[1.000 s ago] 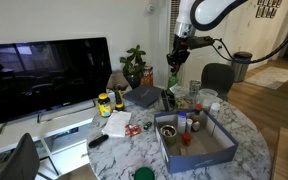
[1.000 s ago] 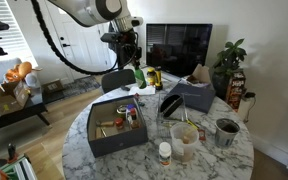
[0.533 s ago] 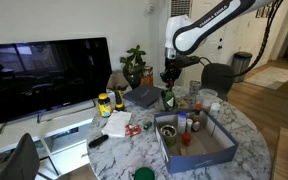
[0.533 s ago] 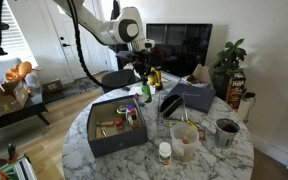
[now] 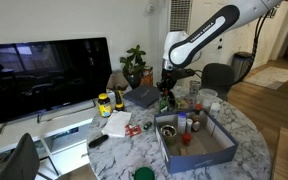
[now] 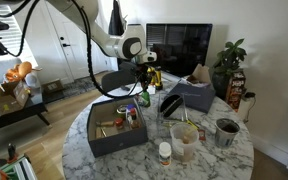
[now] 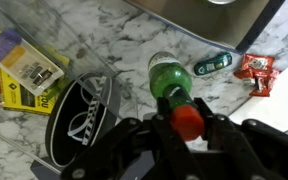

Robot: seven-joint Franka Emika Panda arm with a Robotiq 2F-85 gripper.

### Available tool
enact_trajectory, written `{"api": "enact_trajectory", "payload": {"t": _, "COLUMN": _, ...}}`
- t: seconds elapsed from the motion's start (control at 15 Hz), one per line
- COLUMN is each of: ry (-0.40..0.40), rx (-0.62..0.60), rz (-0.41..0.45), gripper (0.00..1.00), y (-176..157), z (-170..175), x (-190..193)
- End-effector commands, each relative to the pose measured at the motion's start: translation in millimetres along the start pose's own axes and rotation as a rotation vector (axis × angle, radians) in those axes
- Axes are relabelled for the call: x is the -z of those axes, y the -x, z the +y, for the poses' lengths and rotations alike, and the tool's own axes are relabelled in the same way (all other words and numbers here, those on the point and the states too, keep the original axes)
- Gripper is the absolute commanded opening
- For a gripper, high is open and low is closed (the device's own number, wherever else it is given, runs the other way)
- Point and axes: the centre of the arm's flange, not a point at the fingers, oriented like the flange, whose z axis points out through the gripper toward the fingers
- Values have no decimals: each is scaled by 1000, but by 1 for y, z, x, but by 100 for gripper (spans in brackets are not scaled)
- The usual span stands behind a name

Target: Move the green bottle from the blue box to the table

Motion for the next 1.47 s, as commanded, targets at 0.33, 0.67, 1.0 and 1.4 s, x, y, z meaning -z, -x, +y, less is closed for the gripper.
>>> {"api": "enact_trajectory", "payload": {"t": 0.33, "ry": 15, "rx": 28, "rz": -2, "gripper": 8, "y": 21, "z": 10, "x": -39}}
{"api": "enact_trajectory", "payload": {"t": 0.67, "ry": 70, "rx": 40, "rz": 1, "gripper": 8, "y": 22, "z": 9, "x": -45}}
{"api": "enact_trajectory", "payload": {"t": 1.0, "ry": 62, "rx": 69, "rz": 11, "gripper": 77, "y": 28, "z": -3, "x": -31}}
{"api": "enact_trajectory", "payload": {"t": 1.4, "ry": 130, "rx": 113, "rz": 209, "gripper": 100, "y": 64, "z": -29, "x": 77}}
